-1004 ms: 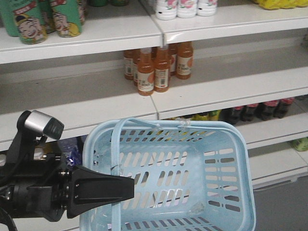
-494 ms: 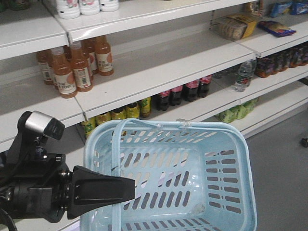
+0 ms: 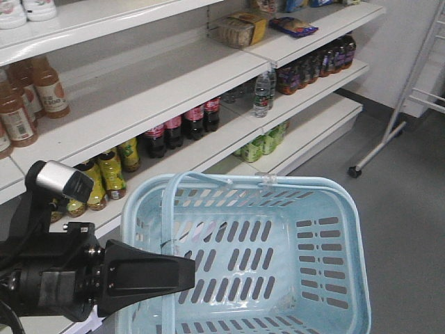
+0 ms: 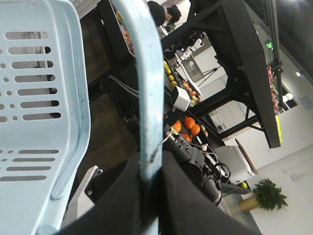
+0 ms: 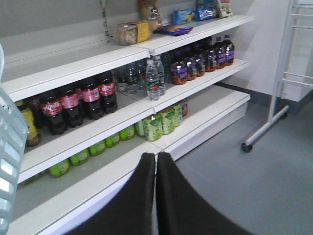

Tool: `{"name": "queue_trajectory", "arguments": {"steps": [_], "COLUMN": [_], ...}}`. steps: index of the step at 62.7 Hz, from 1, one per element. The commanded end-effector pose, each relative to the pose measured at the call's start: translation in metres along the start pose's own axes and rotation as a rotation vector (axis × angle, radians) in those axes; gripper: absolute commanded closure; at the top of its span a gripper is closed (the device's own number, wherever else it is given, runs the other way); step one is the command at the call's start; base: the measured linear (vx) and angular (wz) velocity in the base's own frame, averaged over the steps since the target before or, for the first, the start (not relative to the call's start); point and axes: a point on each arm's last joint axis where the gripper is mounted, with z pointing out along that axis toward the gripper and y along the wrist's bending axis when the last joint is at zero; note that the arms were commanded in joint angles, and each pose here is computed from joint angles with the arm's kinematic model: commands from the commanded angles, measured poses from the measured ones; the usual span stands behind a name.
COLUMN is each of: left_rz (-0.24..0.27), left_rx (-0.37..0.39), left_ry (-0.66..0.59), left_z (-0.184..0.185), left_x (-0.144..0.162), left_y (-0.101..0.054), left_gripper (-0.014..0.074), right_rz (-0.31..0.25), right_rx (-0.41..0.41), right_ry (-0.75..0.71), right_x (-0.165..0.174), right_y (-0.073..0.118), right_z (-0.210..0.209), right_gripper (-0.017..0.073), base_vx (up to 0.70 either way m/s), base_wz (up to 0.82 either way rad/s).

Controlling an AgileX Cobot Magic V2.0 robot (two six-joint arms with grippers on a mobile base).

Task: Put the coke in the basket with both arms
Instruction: 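Hold the basket with the left gripper while turning the base away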

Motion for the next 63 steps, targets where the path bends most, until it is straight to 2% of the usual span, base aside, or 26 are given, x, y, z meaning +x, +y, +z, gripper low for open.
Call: {"name": "queue_trajectory", "arguments": {"steps": [1,63], "left_rz": [0.021,0.021], "left_rx": [0.245,0.245], "left_ry": [0.021,0.021], "left_z": [-0.0047,-0.0047], "left_x": [-0.0015,-0.0015], "left_y": [-0.0307,-0.0307], "left_gripper": [0.0601,0.0601], "right_rz": [-0.02,-0.02], "right_rx": [-0.026,-0.025], "right_ry": [-0.075,-0.074], "right_x": [-0.0036,-0.0035], "right_y": [0.002,0.002], "right_z": [-0.0007,-0.0007], "right_gripper": [0.0564,0.0564], "base_vx": [-0.04,-0.01], "base_wz": [-0.45,-0.33]}}
